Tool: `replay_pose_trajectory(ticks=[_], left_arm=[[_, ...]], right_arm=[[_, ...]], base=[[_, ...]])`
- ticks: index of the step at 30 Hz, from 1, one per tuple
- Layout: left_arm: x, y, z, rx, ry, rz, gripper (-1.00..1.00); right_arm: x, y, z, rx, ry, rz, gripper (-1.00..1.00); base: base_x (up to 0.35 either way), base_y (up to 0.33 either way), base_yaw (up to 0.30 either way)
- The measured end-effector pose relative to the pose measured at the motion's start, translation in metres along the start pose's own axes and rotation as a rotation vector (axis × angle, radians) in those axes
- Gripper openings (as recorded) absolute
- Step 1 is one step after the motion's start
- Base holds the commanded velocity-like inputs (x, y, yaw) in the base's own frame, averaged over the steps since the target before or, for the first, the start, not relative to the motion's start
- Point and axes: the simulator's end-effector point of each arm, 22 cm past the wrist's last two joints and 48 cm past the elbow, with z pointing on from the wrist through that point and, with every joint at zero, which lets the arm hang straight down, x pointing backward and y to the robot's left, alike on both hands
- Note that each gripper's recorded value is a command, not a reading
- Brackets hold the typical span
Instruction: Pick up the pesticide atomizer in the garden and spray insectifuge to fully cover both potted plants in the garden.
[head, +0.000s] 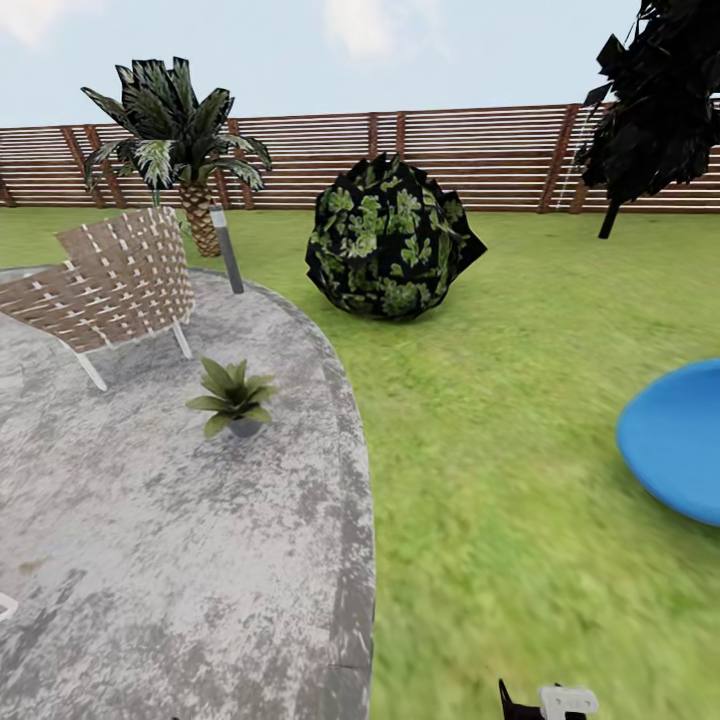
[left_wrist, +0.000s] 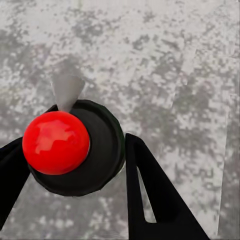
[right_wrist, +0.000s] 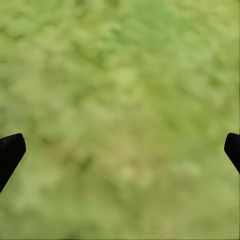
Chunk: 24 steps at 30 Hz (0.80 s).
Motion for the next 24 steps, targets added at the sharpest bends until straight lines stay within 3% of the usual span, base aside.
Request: replay_pose_trajectory(ticks=[6,23,24], left_arm=[[0.000,0.000,0.000,0.000,0.001,0.000,-1.00],[0.000,0.000,0.000,0.000,0.001,0.000,-1.00],[0.002,0.008,0.004,-0.012,0.021,0.008,-1.00]], right_arm=[[0.000,0.000,0.000,0.001,0.000,0.001,1.00],[0.001,0.000,0.000,0.001,0.002,0.002,1.00],[0.004,0.014,0.004,-0.019,0.021,0.001,1.00]], base=[[0.300,0.215,0.167],[0.299,0.217,0.004],[0.295,0.222,0.000]])
